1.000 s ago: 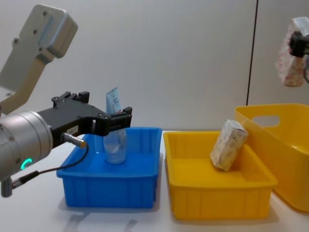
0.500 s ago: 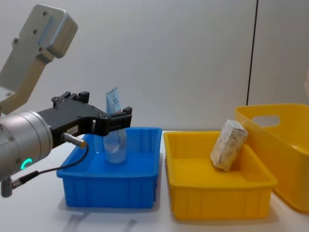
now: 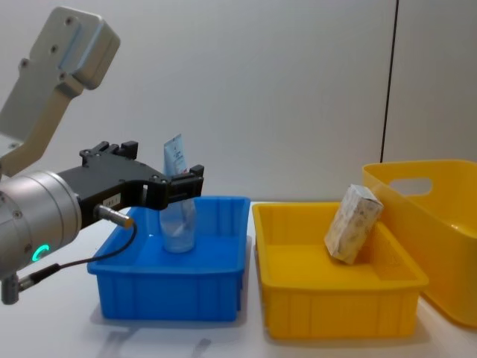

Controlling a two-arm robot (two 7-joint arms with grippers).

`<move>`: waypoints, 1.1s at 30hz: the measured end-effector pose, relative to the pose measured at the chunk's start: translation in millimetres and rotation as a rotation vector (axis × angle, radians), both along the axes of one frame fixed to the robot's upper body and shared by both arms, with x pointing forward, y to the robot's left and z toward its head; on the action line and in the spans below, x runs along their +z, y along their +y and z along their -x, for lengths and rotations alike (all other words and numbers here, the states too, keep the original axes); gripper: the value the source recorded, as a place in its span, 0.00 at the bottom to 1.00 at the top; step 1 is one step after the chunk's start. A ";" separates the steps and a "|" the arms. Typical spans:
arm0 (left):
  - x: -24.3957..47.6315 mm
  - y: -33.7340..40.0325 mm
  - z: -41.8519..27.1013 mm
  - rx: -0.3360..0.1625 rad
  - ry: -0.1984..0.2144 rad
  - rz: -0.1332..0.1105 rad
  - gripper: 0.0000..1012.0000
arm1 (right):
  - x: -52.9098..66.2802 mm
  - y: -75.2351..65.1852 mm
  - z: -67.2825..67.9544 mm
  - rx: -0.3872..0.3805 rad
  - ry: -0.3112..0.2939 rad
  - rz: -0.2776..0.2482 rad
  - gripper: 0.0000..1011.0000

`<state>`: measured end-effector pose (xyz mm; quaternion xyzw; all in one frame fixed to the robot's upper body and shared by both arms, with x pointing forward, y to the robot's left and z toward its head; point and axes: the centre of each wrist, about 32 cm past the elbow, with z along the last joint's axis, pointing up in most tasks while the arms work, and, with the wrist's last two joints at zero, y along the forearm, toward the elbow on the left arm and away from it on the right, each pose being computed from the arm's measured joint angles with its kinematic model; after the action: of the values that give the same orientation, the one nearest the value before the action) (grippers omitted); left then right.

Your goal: Bimanual collaborative sorting of washing and personal care products

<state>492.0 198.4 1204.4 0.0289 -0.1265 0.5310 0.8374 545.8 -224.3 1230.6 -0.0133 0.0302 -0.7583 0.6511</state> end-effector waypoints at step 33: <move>0.0 0.0 0.0 0.000 0.000 0.000 0.99 | -5.7 -1.9 -2.4 0.008 0.093 0.007 0.99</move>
<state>492.0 198.4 1204.4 0.0289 -0.1265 0.5310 0.8374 548.2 -226.2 1224.9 -0.0509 0.0579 -0.7544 0.6519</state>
